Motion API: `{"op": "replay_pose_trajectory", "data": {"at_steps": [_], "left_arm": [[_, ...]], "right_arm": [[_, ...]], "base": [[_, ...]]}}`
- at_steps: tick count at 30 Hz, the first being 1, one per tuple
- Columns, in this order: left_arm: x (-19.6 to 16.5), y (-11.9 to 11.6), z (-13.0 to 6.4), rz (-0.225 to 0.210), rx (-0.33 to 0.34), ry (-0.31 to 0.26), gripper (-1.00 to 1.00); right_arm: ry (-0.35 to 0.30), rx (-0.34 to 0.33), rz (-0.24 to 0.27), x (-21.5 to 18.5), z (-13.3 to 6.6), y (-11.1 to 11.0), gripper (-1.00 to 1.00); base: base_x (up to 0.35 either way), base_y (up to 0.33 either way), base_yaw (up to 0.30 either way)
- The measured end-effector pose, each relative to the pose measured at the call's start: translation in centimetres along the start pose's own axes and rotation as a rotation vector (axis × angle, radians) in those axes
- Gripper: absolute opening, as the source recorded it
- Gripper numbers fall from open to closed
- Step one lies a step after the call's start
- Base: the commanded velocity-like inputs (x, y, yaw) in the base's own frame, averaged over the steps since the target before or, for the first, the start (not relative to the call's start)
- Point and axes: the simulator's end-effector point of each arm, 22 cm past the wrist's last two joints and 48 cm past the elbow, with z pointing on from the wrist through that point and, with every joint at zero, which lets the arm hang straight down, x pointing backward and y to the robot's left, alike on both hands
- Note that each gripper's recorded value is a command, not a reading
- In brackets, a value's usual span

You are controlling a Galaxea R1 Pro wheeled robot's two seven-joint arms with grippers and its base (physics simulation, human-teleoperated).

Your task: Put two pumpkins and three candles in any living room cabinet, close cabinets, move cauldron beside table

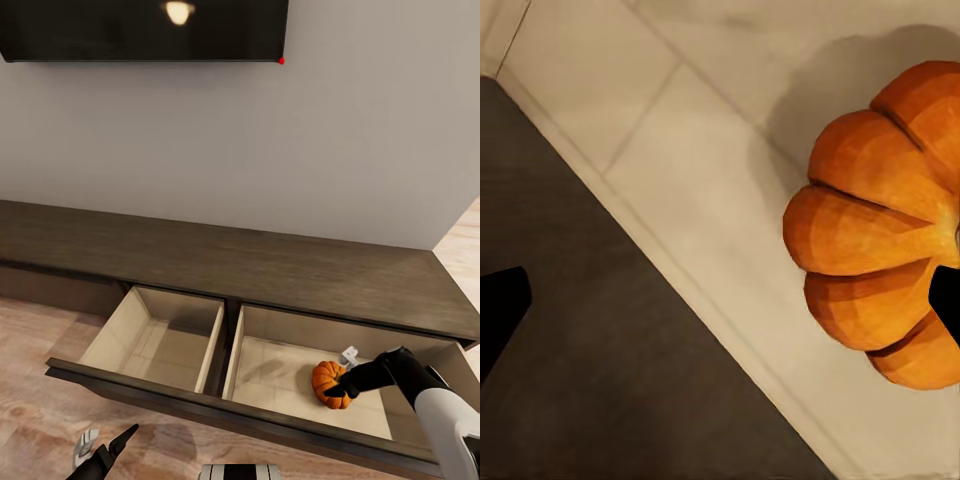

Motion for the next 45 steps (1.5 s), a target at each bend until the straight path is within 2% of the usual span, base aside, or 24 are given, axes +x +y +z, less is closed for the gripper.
{"op": "replay_pose_trajectory", "data": {"at_steps": [9,17,23,45], "left_arm": [[0.0,0.0,0.0,-0.001,0.000,0.000,1.00],[0.0,0.0,0.0,0.000,0.000,0.000,1.00],[0.0,0.0,0.0,0.000,-0.001,0.000,1.00],[0.1,0.0,0.0,-0.002,-0.002,-0.001,1.00]], "right_arm": [[-0.014,-0.066,0.024,-0.5,-3.9,-0.2,1.00],[-0.020,-0.114,0.035,-0.6,-5.9,0.1,1.00],[-0.026,-0.111,0.034,-0.7,-7.3,-0.5,1.00],[-0.030,-0.097,0.076,-0.4,-8.5,-1.4,1.00]], "base": [[0.000,0.000,0.000],[0.000,0.000,0.000],[0.000,0.000,0.000],[0.000,0.000,0.000]]}}
